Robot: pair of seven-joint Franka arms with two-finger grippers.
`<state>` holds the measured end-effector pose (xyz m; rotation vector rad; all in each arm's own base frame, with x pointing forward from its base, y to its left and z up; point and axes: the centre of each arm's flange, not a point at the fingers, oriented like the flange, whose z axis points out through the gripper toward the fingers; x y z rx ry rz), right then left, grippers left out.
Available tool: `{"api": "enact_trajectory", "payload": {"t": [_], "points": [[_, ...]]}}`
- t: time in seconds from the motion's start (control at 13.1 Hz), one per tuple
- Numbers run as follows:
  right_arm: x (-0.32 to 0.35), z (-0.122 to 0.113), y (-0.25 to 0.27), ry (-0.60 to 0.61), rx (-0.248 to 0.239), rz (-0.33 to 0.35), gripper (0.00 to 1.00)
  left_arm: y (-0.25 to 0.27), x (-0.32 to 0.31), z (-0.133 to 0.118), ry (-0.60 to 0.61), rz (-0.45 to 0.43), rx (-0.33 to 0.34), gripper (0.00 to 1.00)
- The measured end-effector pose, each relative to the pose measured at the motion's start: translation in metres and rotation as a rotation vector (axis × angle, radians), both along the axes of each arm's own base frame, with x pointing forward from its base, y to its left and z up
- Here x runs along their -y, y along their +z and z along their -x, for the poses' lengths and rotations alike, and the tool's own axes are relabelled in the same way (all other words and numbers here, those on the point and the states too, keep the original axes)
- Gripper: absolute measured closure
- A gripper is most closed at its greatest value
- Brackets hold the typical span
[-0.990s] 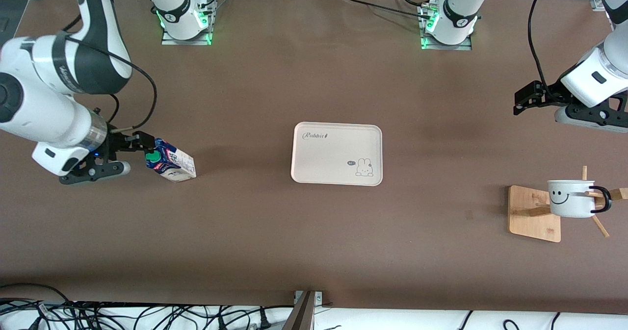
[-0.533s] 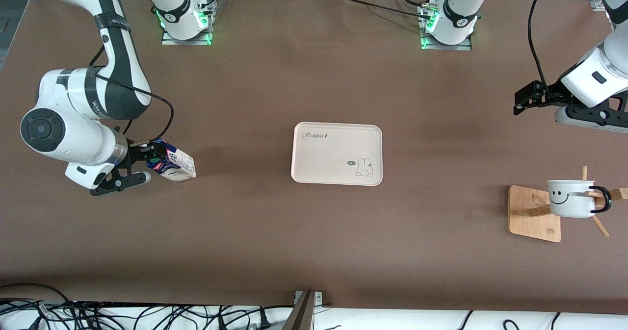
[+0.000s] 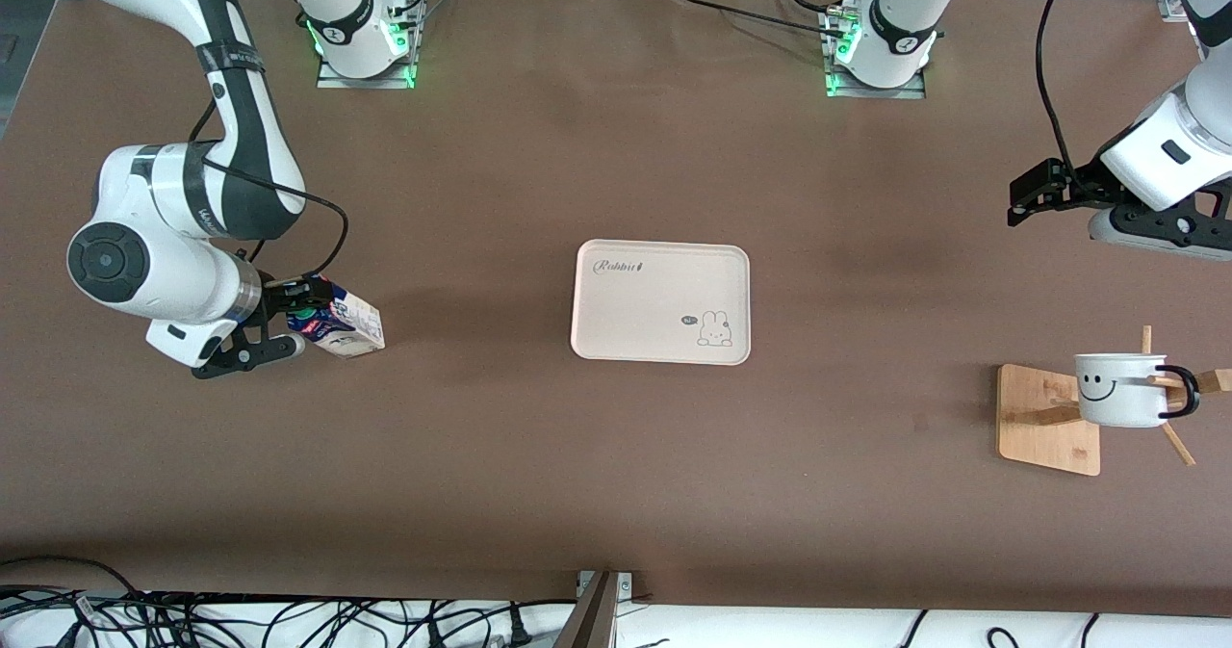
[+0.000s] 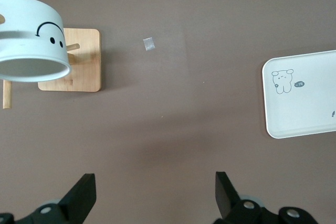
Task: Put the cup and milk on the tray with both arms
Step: 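Reach the right gripper down to the milk carton, then close the right gripper on the milk carton and lift it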
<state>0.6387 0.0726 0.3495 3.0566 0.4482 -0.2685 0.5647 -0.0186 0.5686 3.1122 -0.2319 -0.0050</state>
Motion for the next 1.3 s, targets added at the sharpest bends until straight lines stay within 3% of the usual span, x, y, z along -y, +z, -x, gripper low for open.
{"api": "enact_trajectory", "payload": {"t": [0.76, 0.84, 1.3], "points": [[0.002, 0.008, -0.017, -0.006, -0.020, -0.002, 0.04, 0.000, 0.000, 0.000, 0.000, 0.000, 0.000, 0.00], [0.002, 0.009, -0.018, -0.014, -0.021, -0.011, 0.10, 0.000, 0.000, 0.000, 0.000, 0.000, 0.000, 0.00], [0.001, 0.010, -0.019, -0.037, -0.023, -0.020, 0.20, 0.000, 0.000, 0.000, 0.000, 0.000, 0.000, 0.00]]}}
